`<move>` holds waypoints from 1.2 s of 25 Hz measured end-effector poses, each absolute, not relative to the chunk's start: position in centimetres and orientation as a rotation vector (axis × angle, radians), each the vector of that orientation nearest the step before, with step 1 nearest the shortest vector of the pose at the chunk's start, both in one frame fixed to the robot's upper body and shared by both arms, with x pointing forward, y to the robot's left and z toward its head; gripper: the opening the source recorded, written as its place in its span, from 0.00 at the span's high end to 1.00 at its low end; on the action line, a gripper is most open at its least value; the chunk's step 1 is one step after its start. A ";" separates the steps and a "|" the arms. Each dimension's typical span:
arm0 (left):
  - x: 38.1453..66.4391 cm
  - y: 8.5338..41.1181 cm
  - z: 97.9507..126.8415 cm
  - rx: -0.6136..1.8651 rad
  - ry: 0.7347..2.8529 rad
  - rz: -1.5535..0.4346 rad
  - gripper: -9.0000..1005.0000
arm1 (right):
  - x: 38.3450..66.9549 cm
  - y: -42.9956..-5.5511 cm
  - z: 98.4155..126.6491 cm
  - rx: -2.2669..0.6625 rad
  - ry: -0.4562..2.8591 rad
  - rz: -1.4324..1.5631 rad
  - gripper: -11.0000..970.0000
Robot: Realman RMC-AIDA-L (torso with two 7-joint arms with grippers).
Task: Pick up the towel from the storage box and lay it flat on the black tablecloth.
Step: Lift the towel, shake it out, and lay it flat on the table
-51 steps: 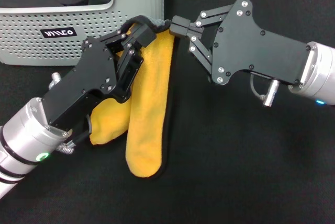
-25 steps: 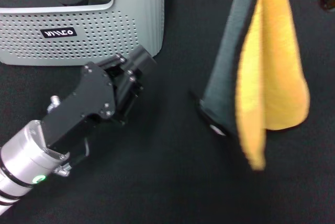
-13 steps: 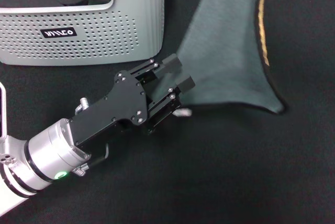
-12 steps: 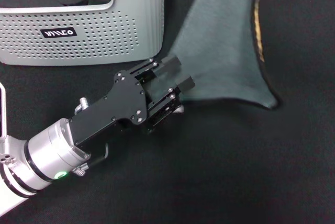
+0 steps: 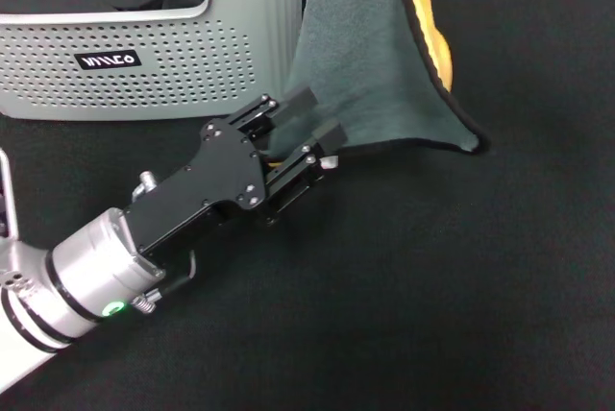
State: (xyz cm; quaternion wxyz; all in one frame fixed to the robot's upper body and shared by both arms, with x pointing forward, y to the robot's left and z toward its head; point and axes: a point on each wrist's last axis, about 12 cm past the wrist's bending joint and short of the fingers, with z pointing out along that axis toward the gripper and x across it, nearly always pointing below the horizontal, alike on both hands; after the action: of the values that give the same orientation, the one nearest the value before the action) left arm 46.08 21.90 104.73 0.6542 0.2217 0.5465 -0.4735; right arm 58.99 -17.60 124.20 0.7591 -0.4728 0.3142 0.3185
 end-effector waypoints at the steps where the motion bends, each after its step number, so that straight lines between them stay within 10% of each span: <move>1: 46.2 21.8 104.7 0.508 1.247 -1.079 0.48 | 59.2 -17.1 124.4 -1.040 0.681 0.693 0.99; 30: 49.3 20.4 103.8 0.336 1.474 -1.109 0.47 | 62.0 -12.2 126.2 -1.070 0.759 0.609 0.99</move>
State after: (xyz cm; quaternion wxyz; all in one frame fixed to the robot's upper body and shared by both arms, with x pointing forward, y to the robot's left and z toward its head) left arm 49.31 20.38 103.81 0.5919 0.1445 0.6338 -0.4766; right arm 62.00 -12.21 126.16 0.7495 -0.4897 0.3473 0.2789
